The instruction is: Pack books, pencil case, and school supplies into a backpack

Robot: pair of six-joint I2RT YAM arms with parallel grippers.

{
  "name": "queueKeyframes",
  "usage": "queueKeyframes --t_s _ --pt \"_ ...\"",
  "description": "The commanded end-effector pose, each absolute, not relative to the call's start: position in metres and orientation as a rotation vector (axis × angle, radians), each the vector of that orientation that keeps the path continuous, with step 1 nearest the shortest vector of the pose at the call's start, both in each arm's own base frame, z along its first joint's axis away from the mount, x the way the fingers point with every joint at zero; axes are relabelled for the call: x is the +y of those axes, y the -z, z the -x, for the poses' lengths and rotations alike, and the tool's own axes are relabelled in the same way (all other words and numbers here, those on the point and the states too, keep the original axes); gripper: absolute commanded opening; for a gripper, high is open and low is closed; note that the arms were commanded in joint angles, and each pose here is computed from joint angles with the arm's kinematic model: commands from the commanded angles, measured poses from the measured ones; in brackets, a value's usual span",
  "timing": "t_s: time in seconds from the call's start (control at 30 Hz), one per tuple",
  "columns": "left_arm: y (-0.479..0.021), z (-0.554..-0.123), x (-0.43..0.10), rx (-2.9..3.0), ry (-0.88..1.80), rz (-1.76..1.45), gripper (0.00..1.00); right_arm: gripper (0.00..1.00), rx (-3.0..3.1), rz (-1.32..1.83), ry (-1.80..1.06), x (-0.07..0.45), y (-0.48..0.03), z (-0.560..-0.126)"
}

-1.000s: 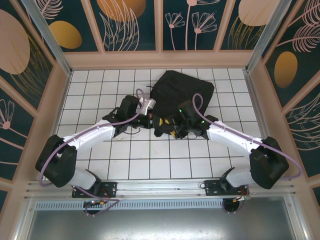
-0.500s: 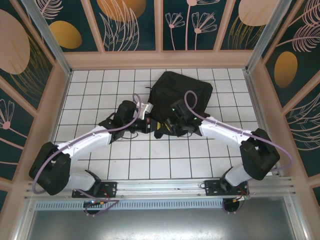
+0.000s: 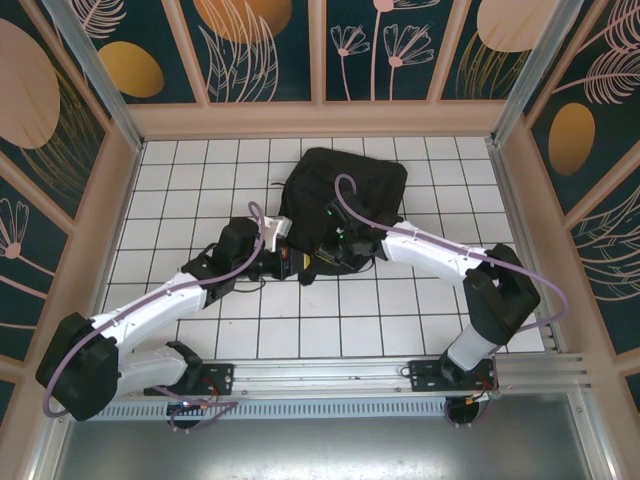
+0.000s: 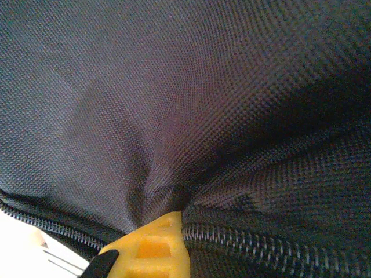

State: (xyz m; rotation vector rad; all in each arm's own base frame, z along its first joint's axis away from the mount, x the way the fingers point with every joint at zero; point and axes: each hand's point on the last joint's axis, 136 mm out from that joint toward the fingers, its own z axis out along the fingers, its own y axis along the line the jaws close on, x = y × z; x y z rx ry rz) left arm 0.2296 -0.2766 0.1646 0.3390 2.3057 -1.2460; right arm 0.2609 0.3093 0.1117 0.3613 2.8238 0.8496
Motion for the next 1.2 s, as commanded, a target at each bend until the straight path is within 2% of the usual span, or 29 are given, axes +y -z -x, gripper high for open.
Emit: queueKeyframes --t_s 0.0,0.17,0.83,0.97,1.17 --pt "-0.191 -0.226 -0.285 2.201 1.314 -0.385 0.0 0.0 2.795 -0.227 -0.679 0.273 -0.116 -0.252" --pt "-0.186 -0.232 -0.287 2.216 1.297 -0.365 0.0 0.0 2.794 -0.276 -0.573 0.236 -0.113 -0.243" --pt "-0.176 -0.261 -0.273 2.234 1.203 -0.24 0.0 0.0 2.685 -0.45 -0.388 0.139 -0.133 -0.262" --pt "-0.187 -0.261 -0.288 2.202 1.31 -0.284 0.0 0.15 2.667 -0.396 -0.577 0.165 -0.144 -0.266" --pt "-0.209 -0.265 -0.312 2.156 1.387 -0.376 0.0 0.48 2.639 -0.411 -0.854 0.214 -0.17 -0.266"
